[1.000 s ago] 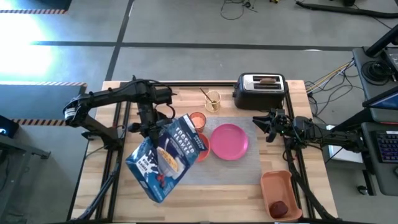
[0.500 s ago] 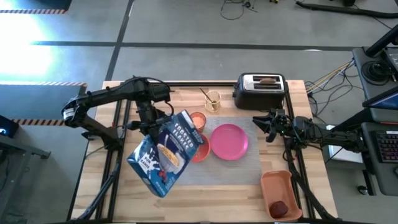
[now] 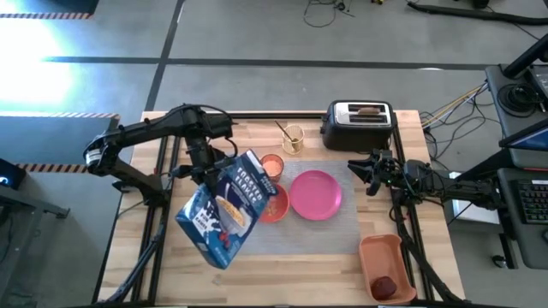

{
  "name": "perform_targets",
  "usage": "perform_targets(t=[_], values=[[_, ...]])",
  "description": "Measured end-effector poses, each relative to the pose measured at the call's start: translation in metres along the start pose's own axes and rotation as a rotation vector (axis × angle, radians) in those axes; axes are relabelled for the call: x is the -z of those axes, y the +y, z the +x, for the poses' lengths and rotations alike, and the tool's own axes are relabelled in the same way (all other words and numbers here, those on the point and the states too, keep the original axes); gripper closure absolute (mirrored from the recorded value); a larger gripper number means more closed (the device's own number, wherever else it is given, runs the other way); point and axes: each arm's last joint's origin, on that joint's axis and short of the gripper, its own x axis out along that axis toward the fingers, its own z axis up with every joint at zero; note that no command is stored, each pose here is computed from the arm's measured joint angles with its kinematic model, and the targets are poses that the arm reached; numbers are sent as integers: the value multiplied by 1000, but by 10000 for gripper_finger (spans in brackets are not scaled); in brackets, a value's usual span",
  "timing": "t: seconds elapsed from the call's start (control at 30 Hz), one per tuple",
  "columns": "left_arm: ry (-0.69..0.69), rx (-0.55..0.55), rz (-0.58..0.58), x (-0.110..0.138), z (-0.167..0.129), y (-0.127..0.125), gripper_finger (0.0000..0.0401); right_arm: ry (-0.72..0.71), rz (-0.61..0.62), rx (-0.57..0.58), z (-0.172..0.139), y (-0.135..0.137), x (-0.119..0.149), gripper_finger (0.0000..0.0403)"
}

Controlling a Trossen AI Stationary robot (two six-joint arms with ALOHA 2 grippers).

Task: Arrange a breakfast setting
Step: Pour the cereal from the blue cereal box into the orange bowl on the gray tablemat

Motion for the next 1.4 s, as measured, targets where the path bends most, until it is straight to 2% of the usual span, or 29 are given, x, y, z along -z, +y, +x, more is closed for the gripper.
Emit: perform_targets(t=[1.4], values=[[2,-13,-17,7,3,6,387,0,0,0,0,0,0,312]])
